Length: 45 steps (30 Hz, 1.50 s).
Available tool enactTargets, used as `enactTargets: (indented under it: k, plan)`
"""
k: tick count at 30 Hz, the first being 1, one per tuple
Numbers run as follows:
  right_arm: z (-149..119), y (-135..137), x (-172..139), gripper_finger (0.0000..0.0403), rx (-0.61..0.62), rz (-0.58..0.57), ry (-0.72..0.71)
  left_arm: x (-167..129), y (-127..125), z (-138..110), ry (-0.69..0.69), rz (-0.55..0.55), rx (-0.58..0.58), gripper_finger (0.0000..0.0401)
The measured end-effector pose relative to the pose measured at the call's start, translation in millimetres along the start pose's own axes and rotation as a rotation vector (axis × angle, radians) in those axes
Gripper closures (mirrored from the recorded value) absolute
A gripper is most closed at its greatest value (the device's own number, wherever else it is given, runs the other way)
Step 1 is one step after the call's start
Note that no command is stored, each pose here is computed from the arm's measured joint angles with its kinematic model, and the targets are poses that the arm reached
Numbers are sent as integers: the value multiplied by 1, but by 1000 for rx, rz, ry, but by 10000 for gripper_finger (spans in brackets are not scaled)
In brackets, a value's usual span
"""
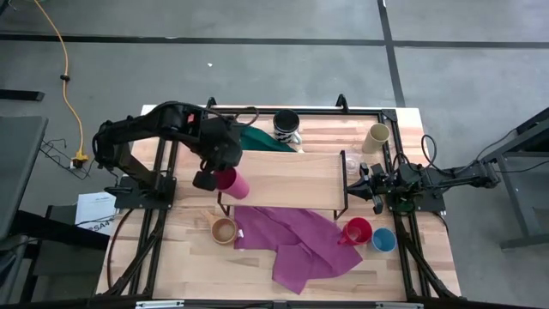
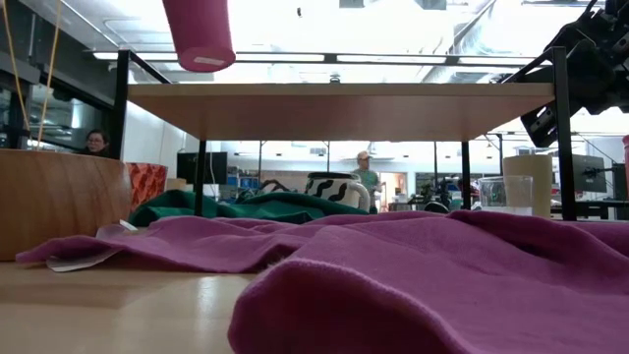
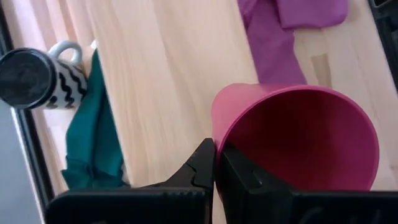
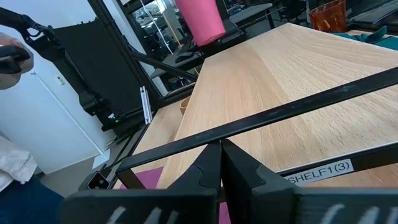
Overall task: Stack small to large cups/mugs on shelf
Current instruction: Put the pink cup on the shelf
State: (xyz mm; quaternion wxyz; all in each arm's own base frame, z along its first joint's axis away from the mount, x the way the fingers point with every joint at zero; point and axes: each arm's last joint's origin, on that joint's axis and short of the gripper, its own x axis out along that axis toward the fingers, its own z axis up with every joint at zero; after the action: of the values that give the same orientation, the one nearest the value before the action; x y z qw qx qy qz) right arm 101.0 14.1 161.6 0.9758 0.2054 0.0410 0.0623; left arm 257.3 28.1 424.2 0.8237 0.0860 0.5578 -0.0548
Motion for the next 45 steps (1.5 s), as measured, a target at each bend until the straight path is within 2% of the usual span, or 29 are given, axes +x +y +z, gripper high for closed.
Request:
enactTargets:
  k: [15, 22, 45]
  plan:
    - [0, 0, 0, 402, 0, 0, 0, 5, 1, 3, 14, -3, 27, 401]
    - [0, 0, 0, 402, 0, 0, -1, 21, 0, -1, 79, -26, 26, 401]
    - [0, 0, 0, 402, 0, 0, 0, 22, 0, -1, 82, -17, 33, 401]
